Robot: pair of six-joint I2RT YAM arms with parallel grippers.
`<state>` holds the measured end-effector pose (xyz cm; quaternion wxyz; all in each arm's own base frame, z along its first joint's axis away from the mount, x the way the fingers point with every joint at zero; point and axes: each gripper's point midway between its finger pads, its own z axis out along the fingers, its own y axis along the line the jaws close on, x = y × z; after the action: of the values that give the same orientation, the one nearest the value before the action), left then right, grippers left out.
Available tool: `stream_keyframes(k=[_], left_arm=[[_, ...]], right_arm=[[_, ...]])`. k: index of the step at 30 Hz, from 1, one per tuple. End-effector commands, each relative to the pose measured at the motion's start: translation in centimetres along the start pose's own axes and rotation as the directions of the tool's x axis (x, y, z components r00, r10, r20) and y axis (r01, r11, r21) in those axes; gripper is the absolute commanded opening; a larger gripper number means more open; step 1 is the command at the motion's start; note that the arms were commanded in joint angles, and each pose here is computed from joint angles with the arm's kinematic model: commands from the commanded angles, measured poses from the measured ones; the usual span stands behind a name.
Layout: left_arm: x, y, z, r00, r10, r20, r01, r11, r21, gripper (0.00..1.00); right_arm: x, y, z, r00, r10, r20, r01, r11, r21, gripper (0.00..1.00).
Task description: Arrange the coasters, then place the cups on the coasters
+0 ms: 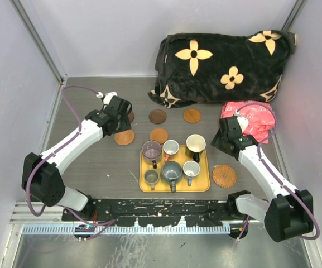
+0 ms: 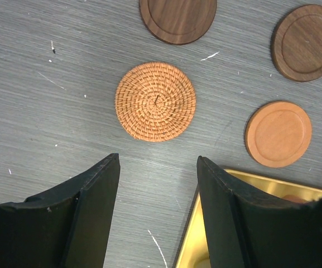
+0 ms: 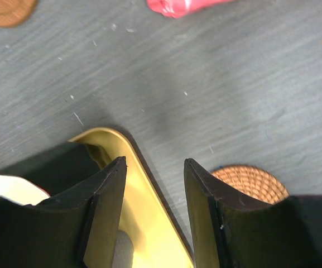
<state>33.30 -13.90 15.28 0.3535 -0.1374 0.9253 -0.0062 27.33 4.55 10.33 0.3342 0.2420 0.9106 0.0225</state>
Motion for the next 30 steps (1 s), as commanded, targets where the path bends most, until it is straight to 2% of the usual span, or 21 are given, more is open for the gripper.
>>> stream_keyframes(k=[1,8,13,19,30], left_arm=[[-0.6,-0.6,-1.0,0.999,-0.01,0.037,0.008,0.998,0.06,0.59],[0.5,-0.3,-1.1,1.0,0.002,0.018,-0.003,0.997,0.08,0.59],[1.3,-0.3,-1.0,1.0,0.005,0.001,-0.005,0.995,0.099,0.59],[1.8,-0.7,-0.9,1.0,0.006,-0.021,-0.003,0.993,0.119,0.6],[2.0,-1.2,-0.8,1.0,0.005,-0.03,-0.001,0.99,0.14,0.6]], right_arm=[[1.2,-1.9,-1.1,0.996,0.094,-0.002,-0.094,0.994,0.061,0.51],[5.0,-4.0,-1.0,0.983,0.156,-0.093,-0.144,0.982,0.125,0.51],[7.5,-5.2,-1.1,0.965,0.237,-0.108,-0.222,0.966,0.134,0.5],[8.0,-6.3,-1.4,0.958,0.267,-0.1,-0.246,0.952,0.183,0.5],[9.5,-7.0,-0.2,0.958,0.245,-0.149,-0.206,0.949,0.239,0.51]])
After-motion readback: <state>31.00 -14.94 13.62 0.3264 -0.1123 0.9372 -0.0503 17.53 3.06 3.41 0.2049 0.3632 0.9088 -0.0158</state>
